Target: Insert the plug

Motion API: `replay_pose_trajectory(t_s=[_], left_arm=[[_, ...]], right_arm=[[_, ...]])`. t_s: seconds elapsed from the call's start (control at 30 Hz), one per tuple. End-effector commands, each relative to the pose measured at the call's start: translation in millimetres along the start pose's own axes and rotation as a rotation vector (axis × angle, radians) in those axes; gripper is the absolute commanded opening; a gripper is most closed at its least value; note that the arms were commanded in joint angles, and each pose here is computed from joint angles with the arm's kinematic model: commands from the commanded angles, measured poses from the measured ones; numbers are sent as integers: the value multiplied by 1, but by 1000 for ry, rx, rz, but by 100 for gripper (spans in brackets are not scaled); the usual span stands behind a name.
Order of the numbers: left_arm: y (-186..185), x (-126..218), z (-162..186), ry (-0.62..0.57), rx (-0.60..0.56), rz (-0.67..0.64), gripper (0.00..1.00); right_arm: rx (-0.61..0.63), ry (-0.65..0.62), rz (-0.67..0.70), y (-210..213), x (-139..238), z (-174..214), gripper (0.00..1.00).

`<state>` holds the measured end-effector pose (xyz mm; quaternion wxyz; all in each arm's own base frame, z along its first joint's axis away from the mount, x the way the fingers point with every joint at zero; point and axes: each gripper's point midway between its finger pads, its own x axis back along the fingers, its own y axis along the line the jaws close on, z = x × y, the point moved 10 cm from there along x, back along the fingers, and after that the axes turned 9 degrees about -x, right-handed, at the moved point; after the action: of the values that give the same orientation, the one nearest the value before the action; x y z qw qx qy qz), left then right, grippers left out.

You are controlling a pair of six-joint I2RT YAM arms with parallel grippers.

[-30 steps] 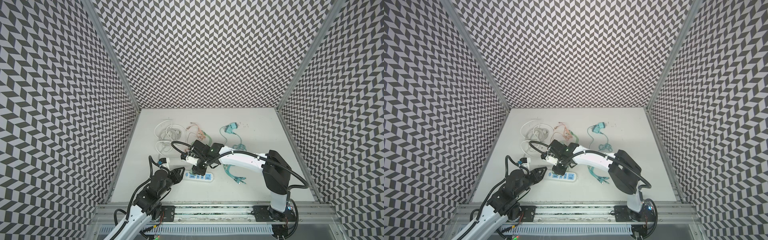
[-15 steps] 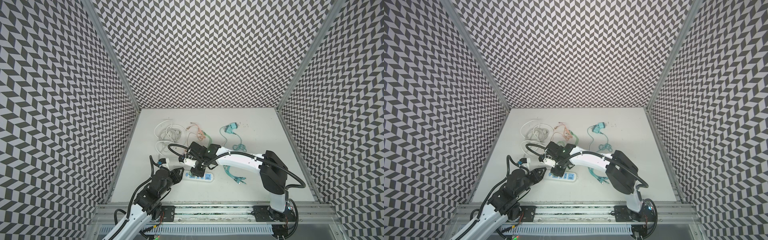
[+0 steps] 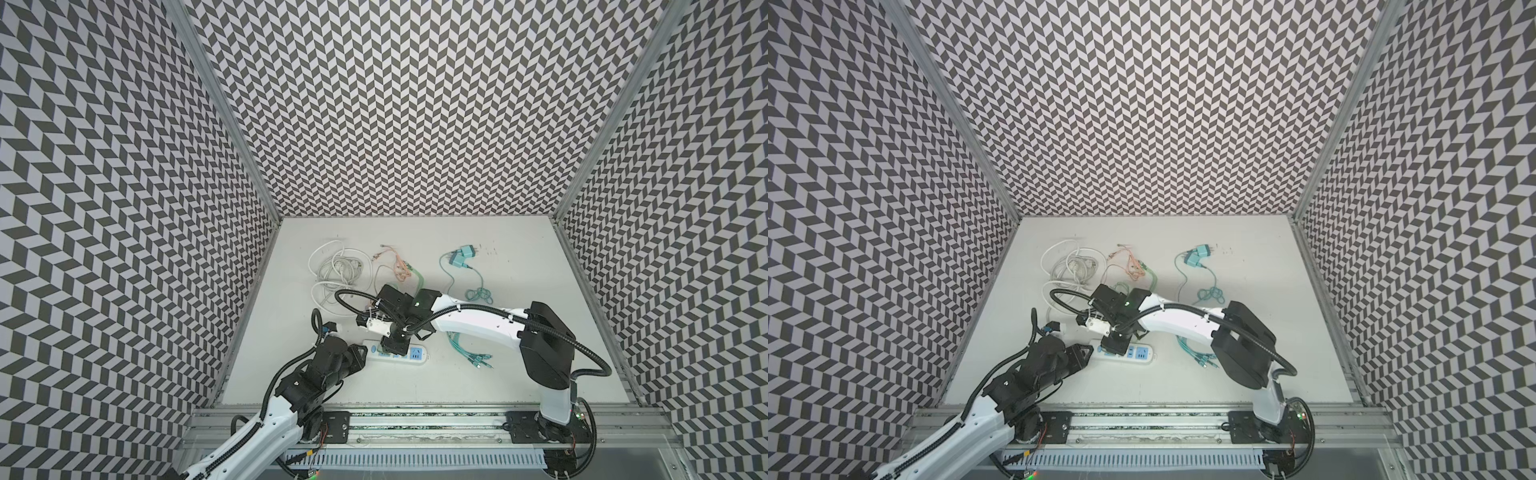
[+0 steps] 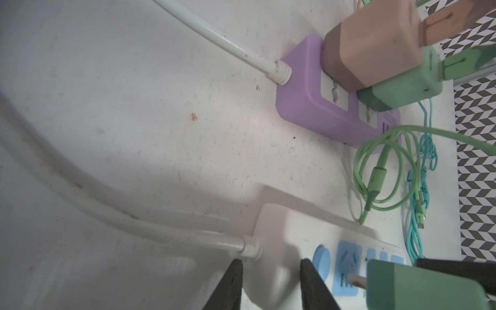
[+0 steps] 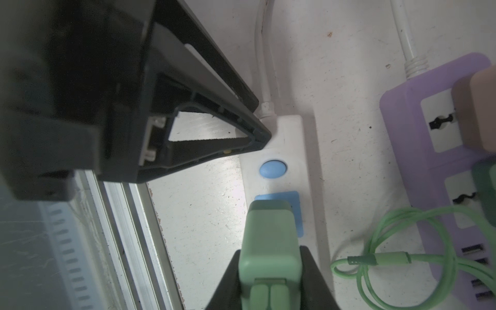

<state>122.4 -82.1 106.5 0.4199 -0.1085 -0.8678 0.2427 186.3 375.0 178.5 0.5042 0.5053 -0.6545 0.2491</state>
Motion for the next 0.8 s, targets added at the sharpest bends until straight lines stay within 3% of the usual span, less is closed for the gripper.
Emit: replay_pose_trajectory(t_s=[0.0,0.47,0.77], left_arm=[[3,3,3,29,9,-54,38],[-19,-1,-11,125,-12,-105,37],[-25,-1,-14,126,-35,-57,35]], right_arm=[[35,35,-11,4,-3,9,14],[42,43,37,2,1,15,14],[38,42,56,-1,-2,12,15]])
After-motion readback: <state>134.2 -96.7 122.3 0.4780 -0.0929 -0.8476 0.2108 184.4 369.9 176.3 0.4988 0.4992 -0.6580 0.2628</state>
